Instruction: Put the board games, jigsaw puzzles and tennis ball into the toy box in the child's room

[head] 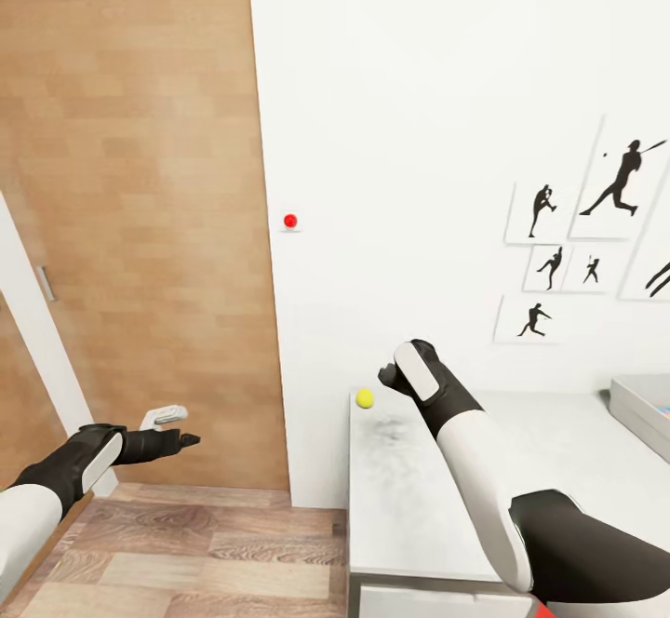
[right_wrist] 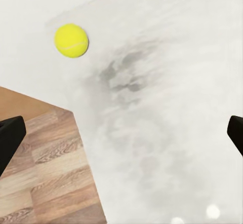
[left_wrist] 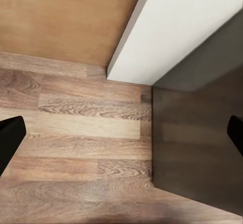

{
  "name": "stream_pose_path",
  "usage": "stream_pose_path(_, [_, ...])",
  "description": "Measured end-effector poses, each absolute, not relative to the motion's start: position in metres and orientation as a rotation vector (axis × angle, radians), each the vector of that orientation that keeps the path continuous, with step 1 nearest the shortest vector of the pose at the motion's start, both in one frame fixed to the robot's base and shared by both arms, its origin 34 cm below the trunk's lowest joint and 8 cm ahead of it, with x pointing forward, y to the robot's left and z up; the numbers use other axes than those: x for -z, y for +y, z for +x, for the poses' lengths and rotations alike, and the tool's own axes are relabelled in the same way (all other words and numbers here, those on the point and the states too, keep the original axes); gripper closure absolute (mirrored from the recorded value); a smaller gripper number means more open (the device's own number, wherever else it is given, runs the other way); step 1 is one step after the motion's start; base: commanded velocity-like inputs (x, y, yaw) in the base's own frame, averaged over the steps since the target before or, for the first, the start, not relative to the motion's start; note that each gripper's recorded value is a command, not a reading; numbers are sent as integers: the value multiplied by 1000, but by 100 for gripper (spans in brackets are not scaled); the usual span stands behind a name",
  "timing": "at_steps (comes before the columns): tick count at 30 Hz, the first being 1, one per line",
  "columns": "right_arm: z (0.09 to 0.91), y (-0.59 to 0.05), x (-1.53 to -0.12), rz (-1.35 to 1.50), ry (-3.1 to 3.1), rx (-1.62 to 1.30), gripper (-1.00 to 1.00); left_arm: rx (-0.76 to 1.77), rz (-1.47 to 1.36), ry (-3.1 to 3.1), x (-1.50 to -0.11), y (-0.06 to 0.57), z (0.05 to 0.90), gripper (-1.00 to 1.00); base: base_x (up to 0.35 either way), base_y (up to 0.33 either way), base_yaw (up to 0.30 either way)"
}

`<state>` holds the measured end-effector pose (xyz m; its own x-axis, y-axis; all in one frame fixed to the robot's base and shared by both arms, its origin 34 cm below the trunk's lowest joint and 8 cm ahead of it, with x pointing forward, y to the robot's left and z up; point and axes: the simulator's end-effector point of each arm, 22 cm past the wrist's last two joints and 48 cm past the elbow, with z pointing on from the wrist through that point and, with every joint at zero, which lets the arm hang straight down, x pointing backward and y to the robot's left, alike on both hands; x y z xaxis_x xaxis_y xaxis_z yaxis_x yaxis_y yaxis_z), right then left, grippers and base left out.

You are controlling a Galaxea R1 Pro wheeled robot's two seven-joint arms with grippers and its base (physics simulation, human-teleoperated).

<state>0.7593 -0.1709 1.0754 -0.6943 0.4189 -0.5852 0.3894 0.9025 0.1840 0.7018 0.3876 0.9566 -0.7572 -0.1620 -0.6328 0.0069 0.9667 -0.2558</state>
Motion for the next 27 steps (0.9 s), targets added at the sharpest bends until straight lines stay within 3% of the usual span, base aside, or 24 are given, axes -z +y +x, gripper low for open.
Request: stream_pose_path(27, [761,-164,-1079,490,2406,-7,-100,306,-84,2404,-955,383,704,-100,45,116,0])
